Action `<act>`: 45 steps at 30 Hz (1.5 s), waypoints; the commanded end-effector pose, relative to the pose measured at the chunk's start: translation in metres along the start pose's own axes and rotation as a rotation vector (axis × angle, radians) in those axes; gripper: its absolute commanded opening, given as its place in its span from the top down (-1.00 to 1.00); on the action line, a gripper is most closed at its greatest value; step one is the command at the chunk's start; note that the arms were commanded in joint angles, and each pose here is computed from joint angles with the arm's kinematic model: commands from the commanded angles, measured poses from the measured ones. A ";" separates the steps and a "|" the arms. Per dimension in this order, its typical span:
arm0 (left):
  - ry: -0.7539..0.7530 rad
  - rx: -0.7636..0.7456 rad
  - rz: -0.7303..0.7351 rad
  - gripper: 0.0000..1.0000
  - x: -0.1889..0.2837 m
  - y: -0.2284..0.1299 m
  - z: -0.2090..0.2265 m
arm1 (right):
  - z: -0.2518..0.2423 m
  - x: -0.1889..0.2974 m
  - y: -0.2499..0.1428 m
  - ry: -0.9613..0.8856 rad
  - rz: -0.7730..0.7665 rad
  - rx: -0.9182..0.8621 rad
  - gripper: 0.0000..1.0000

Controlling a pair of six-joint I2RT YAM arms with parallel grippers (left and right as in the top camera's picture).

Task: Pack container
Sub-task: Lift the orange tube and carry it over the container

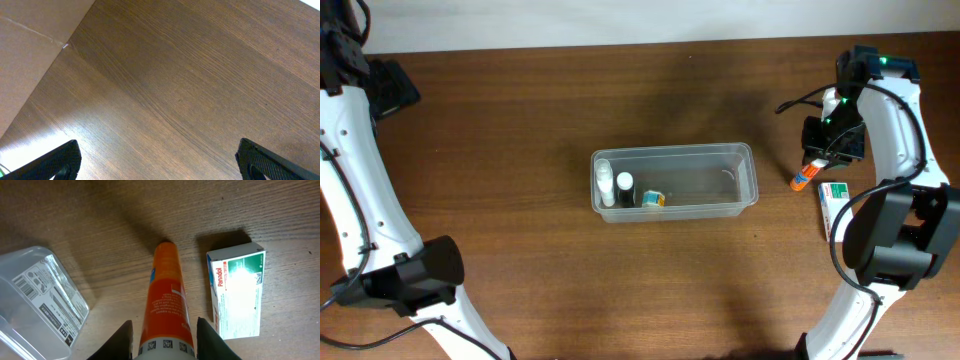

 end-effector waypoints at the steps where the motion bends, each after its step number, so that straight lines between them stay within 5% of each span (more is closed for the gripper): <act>1: 0.012 0.012 0.003 -1.00 -0.002 0.000 0.002 | -0.001 -0.004 0.000 -0.008 0.006 -0.005 0.35; 11: 0.012 0.012 0.003 -1.00 -0.002 0.000 0.002 | 0.003 0.016 0.010 0.006 -0.057 -0.001 0.53; 20: 0.012 0.012 0.003 -0.99 -0.002 0.000 0.002 | 0.027 0.118 0.013 0.084 -0.277 0.073 0.56; 29: 0.012 0.012 0.003 -0.99 -0.002 0.000 0.002 | 0.105 0.189 -0.044 0.222 -0.426 0.200 0.56; 45: 0.012 0.012 0.003 -0.99 -0.002 0.000 0.002 | 0.225 0.178 -0.172 0.305 -0.347 0.513 0.56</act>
Point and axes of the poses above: each gripper's point midway between its finger pads, its own x axis back along the fingers, its own z axis along the line the jaws close on, y = z × x, the point moved 5 cm from there along x, back along the fingers, and after that the axes turned 14 degrees about -x, right-handed, at the moved point
